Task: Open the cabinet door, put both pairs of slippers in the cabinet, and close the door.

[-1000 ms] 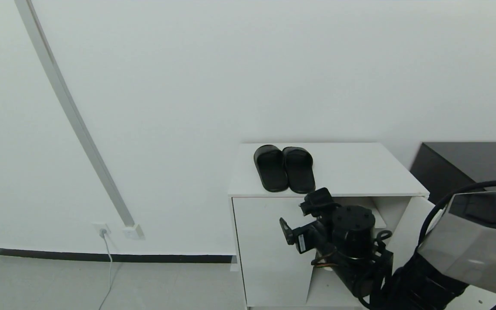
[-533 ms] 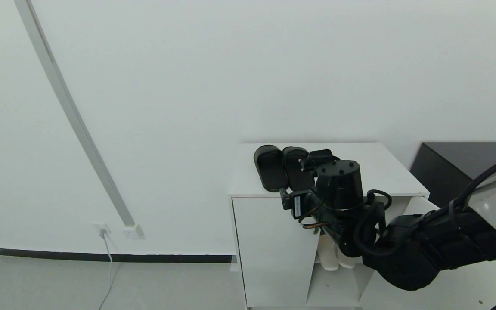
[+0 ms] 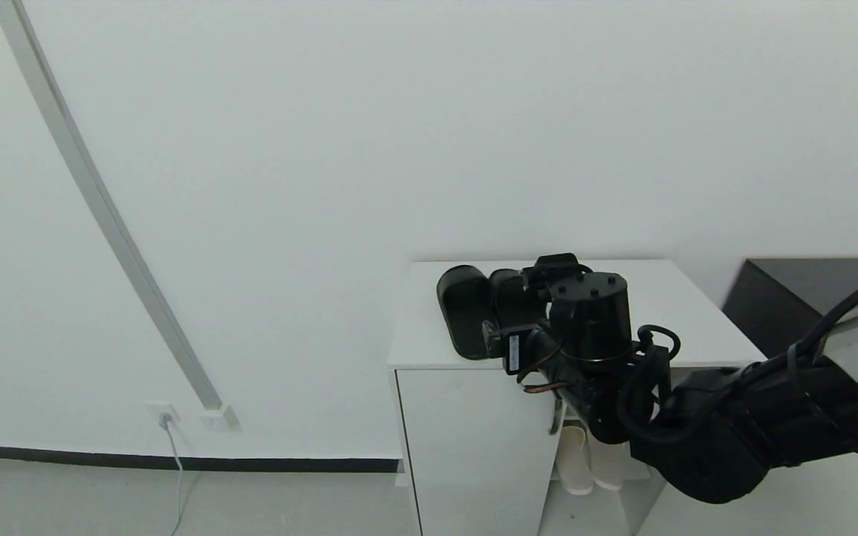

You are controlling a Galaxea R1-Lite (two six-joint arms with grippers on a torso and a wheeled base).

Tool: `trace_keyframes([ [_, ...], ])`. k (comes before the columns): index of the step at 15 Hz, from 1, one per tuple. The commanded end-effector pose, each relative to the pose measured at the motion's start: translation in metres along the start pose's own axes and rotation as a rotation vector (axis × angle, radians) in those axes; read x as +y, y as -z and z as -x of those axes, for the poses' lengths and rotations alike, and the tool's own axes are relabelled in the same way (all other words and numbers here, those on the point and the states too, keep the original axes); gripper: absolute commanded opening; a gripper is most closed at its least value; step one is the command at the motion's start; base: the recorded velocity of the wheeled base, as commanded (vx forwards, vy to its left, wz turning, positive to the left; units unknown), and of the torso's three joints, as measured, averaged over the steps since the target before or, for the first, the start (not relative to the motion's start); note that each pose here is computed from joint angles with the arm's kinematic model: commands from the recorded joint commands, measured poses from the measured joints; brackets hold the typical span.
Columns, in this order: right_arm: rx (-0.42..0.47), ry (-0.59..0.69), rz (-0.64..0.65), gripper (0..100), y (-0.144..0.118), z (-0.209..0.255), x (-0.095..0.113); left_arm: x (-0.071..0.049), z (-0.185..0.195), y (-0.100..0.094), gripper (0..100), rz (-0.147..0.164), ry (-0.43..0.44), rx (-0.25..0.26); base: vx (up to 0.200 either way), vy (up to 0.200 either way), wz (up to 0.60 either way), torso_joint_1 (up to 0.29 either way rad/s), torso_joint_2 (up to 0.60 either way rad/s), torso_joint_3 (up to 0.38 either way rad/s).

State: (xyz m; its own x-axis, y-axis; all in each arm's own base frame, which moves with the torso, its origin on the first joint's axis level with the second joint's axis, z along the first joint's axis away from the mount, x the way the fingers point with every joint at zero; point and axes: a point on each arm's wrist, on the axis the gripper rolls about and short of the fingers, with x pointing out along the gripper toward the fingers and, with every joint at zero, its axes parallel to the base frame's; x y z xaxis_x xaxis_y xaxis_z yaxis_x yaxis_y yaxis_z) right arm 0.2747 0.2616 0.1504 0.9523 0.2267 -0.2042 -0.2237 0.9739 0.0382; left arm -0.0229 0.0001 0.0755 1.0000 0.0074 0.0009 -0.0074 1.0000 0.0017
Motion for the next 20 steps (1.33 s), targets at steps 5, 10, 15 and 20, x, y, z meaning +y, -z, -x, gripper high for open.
trace_keyframes([
  [5, 0.039, 0.012, 0.016, 100, 0.028, -0.017, 0.002, 0.000, 0.000, 0.000, 0, 0.000, -0.002, 0.002, 0.120, 0.000, 0.00, 0.002, 0.00, 0.001],
  [10, 0.008, 0.019, 0.000, 100, 0.040, -0.051, 0.015, 0.000, 0.000, 0.000, 0, 0.000, 0.000, 0.002, 0.000, 0.000, 0.00, 0.000, 0.00, 0.000],
  [15, -0.004, 0.056, -0.015, 100, 0.036, -0.089, 0.013, 0.000, 0.000, 0.000, 0, 0.000, -0.002, 0.002, 0.000, 0.000, 0.00, 0.000, 0.00, 0.000],
  [20, -0.012, 0.090, -0.025, 100, 0.031, -0.120, 0.010, 0.000, 0.000, 0.000, 0, 0.002, -0.002, 0.002, 0.000, 0.000, 0.00, 0.000, 0.00, 0.000],
])
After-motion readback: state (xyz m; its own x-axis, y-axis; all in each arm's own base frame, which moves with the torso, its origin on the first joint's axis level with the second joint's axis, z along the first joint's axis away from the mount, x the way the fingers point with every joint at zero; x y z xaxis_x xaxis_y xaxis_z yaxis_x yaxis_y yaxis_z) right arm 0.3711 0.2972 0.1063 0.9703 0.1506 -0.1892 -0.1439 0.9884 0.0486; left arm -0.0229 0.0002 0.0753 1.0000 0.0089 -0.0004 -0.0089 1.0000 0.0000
